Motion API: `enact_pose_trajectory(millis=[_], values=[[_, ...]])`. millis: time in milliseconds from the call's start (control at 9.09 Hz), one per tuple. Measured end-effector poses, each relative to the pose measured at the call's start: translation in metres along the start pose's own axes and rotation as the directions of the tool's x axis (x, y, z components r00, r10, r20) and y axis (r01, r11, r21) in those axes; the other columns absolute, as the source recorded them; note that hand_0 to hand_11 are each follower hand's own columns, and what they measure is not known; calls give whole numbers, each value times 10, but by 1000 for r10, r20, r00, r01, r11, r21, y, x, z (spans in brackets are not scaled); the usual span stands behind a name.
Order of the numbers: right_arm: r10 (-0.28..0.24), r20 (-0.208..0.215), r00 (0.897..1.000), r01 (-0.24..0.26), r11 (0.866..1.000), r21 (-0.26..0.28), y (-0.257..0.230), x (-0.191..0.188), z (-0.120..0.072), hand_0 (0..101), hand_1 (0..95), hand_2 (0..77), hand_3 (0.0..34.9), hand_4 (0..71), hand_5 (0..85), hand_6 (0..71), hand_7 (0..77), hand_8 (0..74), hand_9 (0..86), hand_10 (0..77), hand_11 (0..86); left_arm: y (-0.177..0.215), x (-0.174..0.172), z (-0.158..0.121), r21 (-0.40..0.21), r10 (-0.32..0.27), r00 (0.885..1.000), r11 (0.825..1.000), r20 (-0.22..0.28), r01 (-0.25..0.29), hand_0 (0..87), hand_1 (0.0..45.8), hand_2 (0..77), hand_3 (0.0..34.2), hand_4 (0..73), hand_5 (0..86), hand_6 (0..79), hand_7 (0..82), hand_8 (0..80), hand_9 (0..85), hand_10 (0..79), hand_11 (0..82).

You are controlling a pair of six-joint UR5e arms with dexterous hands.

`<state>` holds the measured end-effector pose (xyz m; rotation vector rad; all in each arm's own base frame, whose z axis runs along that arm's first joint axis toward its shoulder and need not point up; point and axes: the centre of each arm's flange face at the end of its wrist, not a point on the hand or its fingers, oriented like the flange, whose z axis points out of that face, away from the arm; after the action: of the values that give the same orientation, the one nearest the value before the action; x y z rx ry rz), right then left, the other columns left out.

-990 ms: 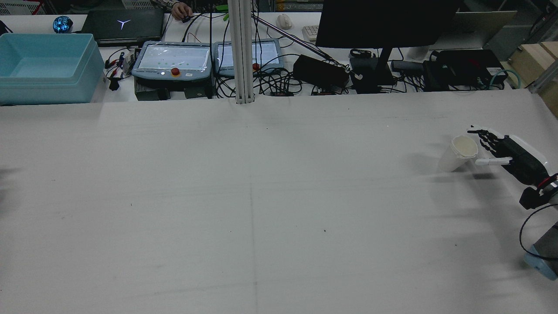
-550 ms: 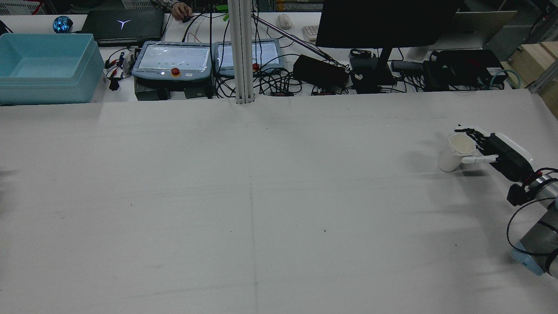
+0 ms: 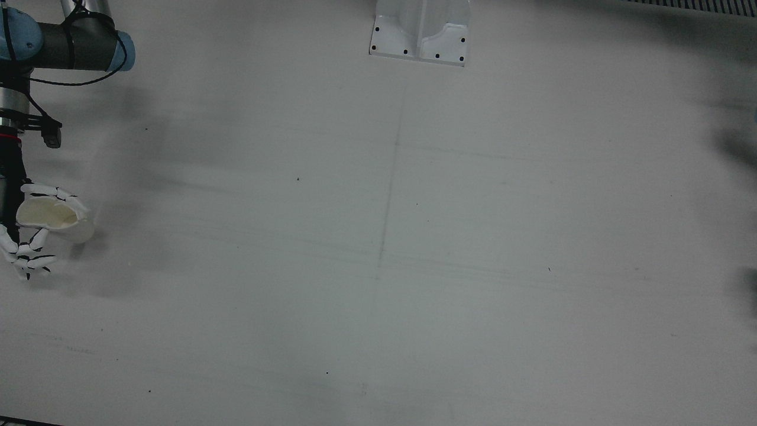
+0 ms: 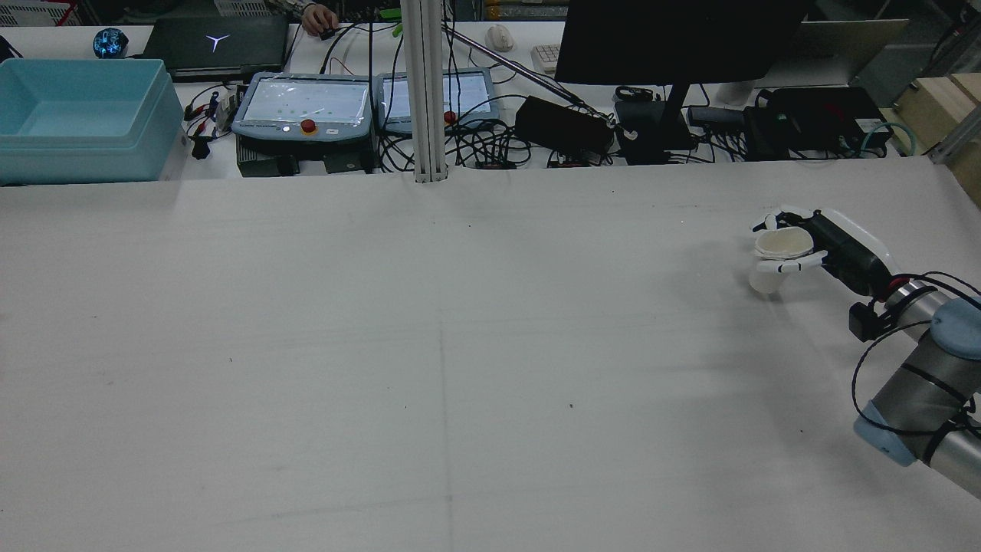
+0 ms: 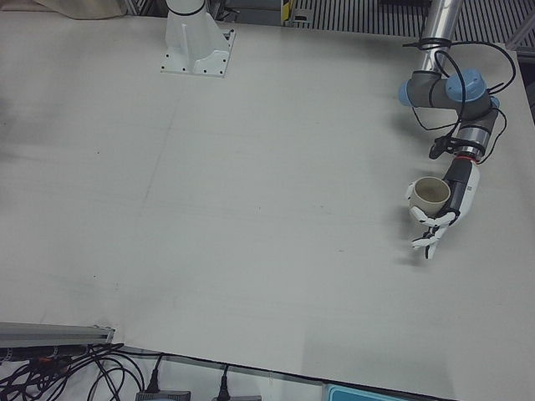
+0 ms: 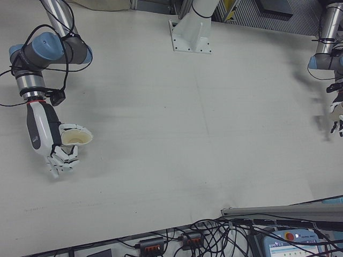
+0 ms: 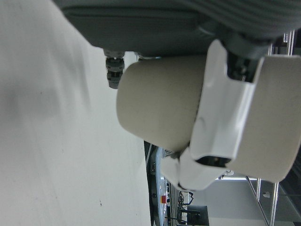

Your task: Pour water

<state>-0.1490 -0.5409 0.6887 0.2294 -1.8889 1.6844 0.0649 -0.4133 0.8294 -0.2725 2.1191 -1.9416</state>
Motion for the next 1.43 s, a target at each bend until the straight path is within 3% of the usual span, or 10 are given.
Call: enact_pose_trajectory(millis=[110,220,330,550,770,990,1100,1210,1430], values=[[-8,4,1000,9,1000,-2,10,-8,1,574,224,224,112,229,698,295,480,218,305,104,164,-2,0,-3,0,0,1000,1000,0,0,753,240,415,86,491,431,136,267,38,38,87,142],[-8,20,1000,8,1000,-15,23,-19,1,574,224,224,112,229,698,295,480,218,305,104,164,-1,1,-3,-5,-2,1000,1000,0,2,725,240,415,87,485,431,136,267,38,38,87,142],[-3,46,999,5,1000,-28,39,-39,1,736,295,278,113,278,693,398,567,311,436,224,360,5,0,1,-14,-4,1000,1000,1,4,783,240,415,85,491,431,136,267,38,38,87,142],[4,105,995,0,999,-38,76,-90,-4,736,295,278,113,278,693,398,567,311,436,207,333,36,-3,19,-38,-9,1000,999,4,9,796,240,415,84,491,431,147,267,38,38,87,142],[17,184,983,-9,999,-45,118,-145,-12,763,311,284,114,295,698,409,578,305,425,180,300,89,-11,42,-73,-14,1000,997,21,15,798,240,420,85,491,431,147,284,38,38,87,142],[32,277,960,-23,999,-37,168,-196,-22,796,311,289,117,333,698,442,616,316,425,191,305,149,-46,74,-101,-21,996,994,91,30,798,240,425,85,491,431,164,295,38,55,65,142],[44,330,943,-32,999,-42,194,-220,-26,796,311,289,117,355,698,458,633,316,425,191,305,177,-75,93,-115,-25,990,993,141,41,799,240,425,85,491,431,164,295,38,55,65,142],[59,375,925,-41,998,-56,215,-240,-28,796,311,289,117,360,698,458,638,316,425,191,305,204,-110,110,-126,-29,980,991,197,55,799,240,425,83,491,431,169,295,44,65,76,142],[78,461,884,-34,994,-104,260,-274,-20,796,311,295,117,393,698,485,682,316,425,202,316,270,-200,145,-139,-37,945,986,326,87,798,240,425,85,491,431,169,295,38,38,76,142]])
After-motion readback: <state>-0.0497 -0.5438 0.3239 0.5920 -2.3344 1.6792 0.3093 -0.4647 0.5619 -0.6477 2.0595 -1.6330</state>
